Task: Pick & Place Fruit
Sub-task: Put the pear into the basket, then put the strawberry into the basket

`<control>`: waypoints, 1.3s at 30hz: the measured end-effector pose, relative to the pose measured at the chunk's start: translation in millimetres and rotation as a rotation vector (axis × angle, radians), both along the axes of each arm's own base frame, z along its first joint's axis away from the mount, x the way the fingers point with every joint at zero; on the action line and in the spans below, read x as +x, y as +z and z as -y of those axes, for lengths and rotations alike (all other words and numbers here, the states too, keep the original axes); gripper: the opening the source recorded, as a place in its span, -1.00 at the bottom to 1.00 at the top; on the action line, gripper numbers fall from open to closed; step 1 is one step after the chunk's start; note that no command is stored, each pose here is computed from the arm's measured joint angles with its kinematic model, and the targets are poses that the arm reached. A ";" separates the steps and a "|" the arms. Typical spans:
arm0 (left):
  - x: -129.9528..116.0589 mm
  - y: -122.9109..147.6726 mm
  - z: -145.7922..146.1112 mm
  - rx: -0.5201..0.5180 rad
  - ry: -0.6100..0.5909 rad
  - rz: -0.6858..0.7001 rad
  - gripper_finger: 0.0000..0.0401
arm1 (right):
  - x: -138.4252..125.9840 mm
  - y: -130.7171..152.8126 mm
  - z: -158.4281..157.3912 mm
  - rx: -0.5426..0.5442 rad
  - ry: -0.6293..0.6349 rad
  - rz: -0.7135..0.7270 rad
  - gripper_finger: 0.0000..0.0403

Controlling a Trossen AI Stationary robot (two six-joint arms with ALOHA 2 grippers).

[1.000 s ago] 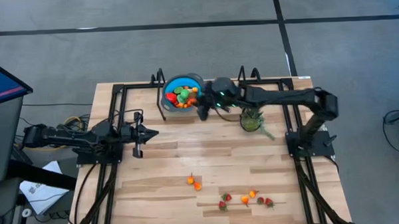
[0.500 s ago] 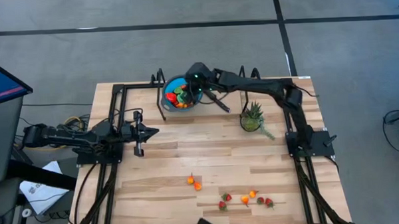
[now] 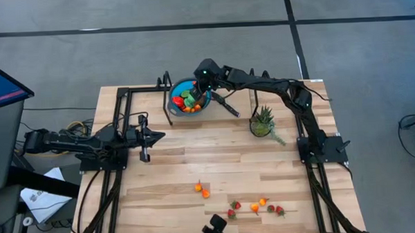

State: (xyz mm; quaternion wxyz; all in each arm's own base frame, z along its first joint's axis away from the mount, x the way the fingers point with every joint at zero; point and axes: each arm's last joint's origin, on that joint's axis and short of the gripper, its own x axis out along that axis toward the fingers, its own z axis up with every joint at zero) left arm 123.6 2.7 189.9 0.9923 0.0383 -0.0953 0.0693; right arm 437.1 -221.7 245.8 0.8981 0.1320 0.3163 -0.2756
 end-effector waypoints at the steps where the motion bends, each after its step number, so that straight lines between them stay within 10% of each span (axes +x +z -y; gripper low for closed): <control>1: 0.0 0.0 0.0 0.000 0.000 0.000 -0.98 | -1.0 -0.4 1.1 0.002 -0.002 -0.006 -0.50; 14: 0.0 0.1 0.0 0.000 0.000 0.001 -0.98 | -7.8 11.2 -4.7 -0.020 0.036 -0.045 0.17; 32: 0.0 0.1 0.0 0.000 -0.001 0.001 -0.98 | -11.3 42.4 -44.7 -0.066 0.168 -0.079 -0.94; 39: 0.0 0.1 0.0 -0.004 -0.001 0.001 -0.98 | -6.3 32.8 -57.8 -0.062 0.198 -0.085 -0.89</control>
